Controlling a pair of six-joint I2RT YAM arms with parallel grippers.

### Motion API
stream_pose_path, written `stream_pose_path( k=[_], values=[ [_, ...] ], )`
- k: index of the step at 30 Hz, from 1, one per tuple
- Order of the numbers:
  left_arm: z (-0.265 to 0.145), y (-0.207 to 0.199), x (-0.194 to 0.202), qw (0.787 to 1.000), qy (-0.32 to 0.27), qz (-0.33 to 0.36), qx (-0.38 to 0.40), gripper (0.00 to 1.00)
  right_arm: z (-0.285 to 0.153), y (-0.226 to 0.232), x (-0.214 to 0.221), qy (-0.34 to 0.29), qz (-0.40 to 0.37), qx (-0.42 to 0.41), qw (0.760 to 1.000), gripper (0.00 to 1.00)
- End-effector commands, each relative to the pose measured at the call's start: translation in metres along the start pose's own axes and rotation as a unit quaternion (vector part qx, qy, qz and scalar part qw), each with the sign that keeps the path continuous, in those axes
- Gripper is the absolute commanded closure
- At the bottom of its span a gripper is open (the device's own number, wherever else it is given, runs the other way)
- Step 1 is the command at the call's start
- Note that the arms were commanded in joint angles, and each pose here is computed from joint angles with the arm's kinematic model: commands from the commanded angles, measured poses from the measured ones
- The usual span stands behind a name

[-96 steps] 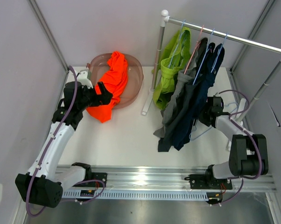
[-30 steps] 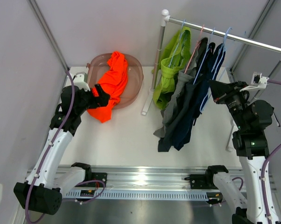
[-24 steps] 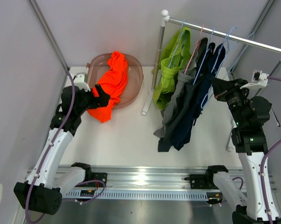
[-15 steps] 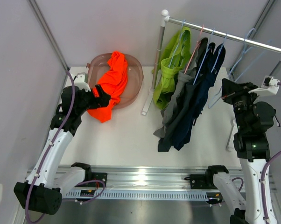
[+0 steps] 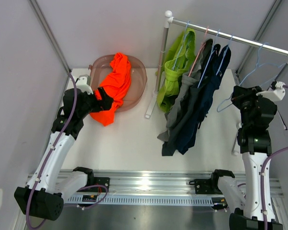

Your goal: Remove the shorts from the hanger

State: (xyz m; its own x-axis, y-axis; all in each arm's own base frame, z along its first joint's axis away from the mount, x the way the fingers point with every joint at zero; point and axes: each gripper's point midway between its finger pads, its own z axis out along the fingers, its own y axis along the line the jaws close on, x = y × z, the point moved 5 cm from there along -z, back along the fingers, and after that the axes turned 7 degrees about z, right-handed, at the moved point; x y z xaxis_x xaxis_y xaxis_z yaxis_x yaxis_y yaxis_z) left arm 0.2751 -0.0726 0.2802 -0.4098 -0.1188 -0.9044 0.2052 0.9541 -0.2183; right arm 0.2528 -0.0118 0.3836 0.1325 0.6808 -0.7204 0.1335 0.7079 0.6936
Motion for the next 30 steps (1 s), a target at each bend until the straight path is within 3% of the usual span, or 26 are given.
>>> stream_pose_path(
  k=[1,9,10,11,14,23,27,30],
  values=[
    [-0.001,-0.001,-0.007,1.0,-0.018,0.006,0.006,0.01,0.004,0.007,-0.009,-0.019,0.01,-0.023,0.999,1.0],
    [0.0,0.0,-0.006,1.0,-0.014,0.007,0.003,0.01,0.005,0.002,-0.005,-0.004,0.02,-0.021,1.0,1.0],
    [0.0,0.0,-0.006,1.0,-0.015,0.008,0.004,0.01,0.004,0.001,-0.004,-0.002,0.02,-0.018,1.0,0.94],
    [0.0,0.0,-0.006,1.0,-0.014,0.007,0.002,0.01,0.0,0.002,-0.006,-0.004,0.019,-0.021,1.0,0.58],
    [0.0,0.0,-0.006,1.0,-0.015,0.008,0.004,0.01,-0.009,0.001,-0.005,-0.002,0.012,-0.017,1.0,0.01],
    [0.0,0.001,-0.007,1.0,-0.016,0.009,0.0,0.01,-0.055,-0.005,-0.032,-0.046,-0.012,0.045,0.998,0.01],
    [0.0,0.001,-0.005,1.0,-0.013,0.009,-0.001,0.01,-0.059,0.023,-0.037,-0.036,-0.008,-0.034,0.999,0.05],
    [-0.002,0.001,-0.007,1.0,-0.017,0.011,-0.001,0.01,-0.055,0.051,-0.042,-0.021,-0.004,-0.107,0.994,0.15]
  ],
)
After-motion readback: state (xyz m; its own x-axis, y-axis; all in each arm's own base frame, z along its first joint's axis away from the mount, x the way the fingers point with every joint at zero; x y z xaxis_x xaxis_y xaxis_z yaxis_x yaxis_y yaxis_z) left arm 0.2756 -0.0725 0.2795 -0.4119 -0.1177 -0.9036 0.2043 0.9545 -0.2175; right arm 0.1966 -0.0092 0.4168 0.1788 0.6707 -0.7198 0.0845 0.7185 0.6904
